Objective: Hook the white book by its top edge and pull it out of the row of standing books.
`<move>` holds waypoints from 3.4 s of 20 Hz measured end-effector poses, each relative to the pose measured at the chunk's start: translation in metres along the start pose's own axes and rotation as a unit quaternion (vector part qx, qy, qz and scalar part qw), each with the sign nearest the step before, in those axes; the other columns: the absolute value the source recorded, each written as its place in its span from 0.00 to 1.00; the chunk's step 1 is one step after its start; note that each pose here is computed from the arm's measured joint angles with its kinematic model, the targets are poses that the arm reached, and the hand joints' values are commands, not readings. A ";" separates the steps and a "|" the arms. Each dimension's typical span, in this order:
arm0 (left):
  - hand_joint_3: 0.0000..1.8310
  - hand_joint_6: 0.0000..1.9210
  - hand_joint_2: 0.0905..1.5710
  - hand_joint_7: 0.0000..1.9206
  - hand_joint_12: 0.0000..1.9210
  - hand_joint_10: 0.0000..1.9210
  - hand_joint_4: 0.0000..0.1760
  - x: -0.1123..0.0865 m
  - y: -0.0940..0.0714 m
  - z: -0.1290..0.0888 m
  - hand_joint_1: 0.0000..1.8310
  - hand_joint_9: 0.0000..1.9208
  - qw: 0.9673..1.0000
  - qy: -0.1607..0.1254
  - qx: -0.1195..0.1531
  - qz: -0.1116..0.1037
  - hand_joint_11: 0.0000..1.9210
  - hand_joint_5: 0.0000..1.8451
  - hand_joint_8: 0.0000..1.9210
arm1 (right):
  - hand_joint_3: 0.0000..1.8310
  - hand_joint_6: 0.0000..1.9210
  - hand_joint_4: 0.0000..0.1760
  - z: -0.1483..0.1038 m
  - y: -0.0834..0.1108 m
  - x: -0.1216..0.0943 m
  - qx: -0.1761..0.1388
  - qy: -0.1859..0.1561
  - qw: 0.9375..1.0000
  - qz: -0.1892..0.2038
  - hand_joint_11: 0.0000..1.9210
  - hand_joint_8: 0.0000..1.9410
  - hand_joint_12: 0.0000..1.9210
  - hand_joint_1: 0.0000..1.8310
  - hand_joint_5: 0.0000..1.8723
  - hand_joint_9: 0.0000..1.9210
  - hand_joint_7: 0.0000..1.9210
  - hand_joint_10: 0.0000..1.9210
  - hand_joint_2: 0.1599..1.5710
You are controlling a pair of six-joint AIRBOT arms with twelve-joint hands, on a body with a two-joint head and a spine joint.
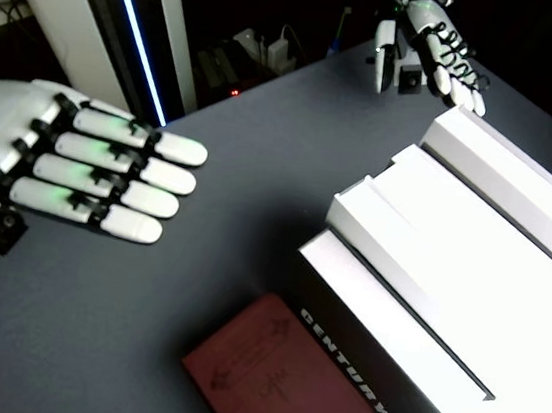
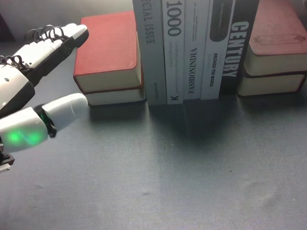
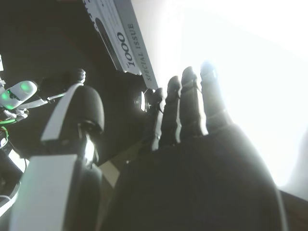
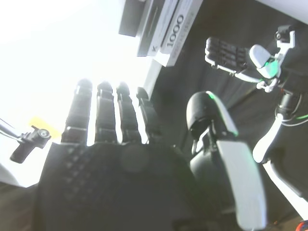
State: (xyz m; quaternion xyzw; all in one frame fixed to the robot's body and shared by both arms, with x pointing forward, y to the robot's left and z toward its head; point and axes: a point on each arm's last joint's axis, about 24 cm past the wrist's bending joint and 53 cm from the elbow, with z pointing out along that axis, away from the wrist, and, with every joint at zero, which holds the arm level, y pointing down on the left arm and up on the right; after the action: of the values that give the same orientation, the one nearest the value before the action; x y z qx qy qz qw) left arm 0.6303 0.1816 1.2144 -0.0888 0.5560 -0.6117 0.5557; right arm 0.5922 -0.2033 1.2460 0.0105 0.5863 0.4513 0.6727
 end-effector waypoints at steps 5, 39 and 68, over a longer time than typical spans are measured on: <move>0.01 0.00 0.86 0.00 0.00 0.00 0.12 -0.001 0.001 0.000 0.03 0.00 1.000 -0.001 -0.001 0.001 0.00 0.01 0.00 | 0.02 0.00 0.00 0.004 0.000 -0.003 -0.001 -0.005 1.000 0.001 0.00 0.00 0.00 0.36 0.00 0.00 0.00 0.00 0.89; 0.00 0.00 0.86 0.00 0.00 0.00 0.71 -0.008 0.009 -0.006 0.08 0.00 1.000 -0.010 -0.013 0.002 0.00 0.03 0.00 | 0.00 0.11 0.00 0.128 0.024 -0.002 -0.022 -0.025 0.999 -0.020 0.00 0.01 0.00 0.11 0.28 0.00 0.02 0.00 0.91; 0.00 0.00 0.87 0.00 0.00 0.00 0.22 -0.027 0.004 -0.017 0.14 0.00 0.999 -0.049 -0.007 -0.003 0.00 0.02 0.00 | 0.00 0.00 0.00 -0.046 0.009 0.106 0.020 0.134 0.978 0.158 0.00 0.00 0.46 0.10 0.19 0.03 0.09 0.10 0.93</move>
State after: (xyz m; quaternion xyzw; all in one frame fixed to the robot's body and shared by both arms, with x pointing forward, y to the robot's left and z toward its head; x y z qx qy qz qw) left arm 0.6303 0.2132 1.2194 -0.1245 0.5321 -0.6042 0.5799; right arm 0.5402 -0.1563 1.1535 0.0556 0.6713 0.5371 0.5077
